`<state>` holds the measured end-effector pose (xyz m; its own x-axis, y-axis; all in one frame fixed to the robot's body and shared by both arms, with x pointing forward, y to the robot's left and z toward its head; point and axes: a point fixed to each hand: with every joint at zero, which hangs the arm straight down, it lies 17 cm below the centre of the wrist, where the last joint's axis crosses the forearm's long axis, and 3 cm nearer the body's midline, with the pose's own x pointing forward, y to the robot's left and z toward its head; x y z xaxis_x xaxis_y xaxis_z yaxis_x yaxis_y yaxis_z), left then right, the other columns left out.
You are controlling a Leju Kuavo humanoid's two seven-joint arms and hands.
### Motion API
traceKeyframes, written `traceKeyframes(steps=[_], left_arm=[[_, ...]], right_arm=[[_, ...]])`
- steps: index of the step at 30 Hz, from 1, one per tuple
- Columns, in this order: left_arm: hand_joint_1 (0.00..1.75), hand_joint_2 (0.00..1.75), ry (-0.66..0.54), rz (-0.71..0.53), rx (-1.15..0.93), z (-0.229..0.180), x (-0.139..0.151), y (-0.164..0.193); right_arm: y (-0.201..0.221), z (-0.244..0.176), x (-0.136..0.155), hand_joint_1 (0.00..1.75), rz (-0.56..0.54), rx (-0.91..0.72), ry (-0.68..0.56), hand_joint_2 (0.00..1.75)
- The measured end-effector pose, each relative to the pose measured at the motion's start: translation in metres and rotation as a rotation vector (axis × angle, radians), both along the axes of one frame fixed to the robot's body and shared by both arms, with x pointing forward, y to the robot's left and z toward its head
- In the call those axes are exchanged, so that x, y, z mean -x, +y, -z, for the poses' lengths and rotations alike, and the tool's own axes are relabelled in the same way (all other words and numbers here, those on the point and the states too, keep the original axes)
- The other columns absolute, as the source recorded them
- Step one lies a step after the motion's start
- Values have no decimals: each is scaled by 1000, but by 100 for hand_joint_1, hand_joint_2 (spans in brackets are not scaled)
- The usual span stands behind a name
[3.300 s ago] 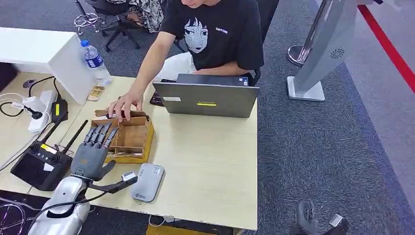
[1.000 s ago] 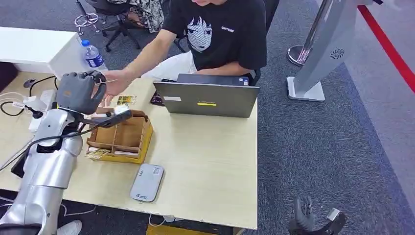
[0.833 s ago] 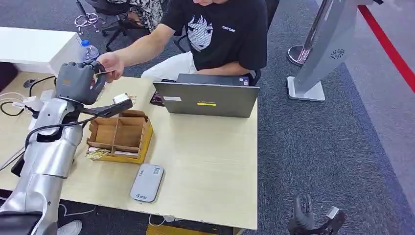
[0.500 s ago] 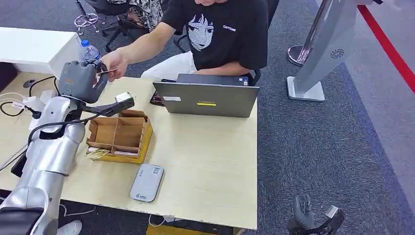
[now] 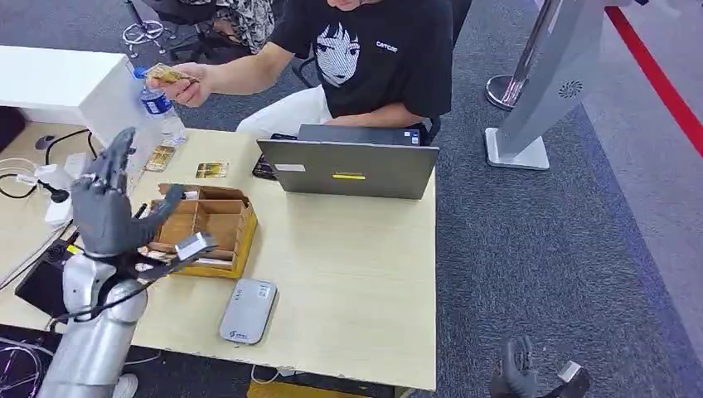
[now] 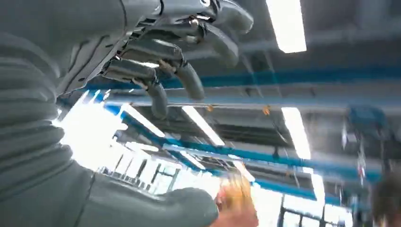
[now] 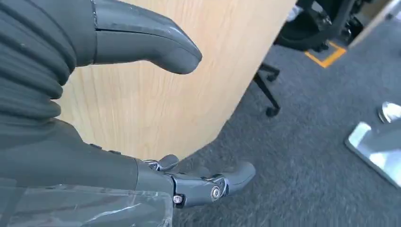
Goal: Pass the card to the sensor for recognition and then transmit it.
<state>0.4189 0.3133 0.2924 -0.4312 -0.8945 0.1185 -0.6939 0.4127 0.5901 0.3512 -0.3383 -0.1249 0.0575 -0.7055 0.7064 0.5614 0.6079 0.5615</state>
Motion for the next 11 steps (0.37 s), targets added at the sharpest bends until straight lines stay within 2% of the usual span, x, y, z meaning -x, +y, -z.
traceKeyframes(steps=[3, 6, 9, 11], left_arm=[[0, 175, -95, 13, 201, -12, 53, 37], [0, 175, -178, -41, 477, -20, 100, 105], [0, 175, -235, -51, 704, -20, 131, 167], [0, 175, -243, -9, 766, -20, 144, 191]], right_arm=[[-7, 5, 10, 0, 19, 5, 11, 175], [-16, 8, 18, 0, 48, 7, 17, 175], [-23, 11, 24, 0, 66, 8, 24, 175], [-27, 12, 27, 0, 73, 3, 26, 175]])
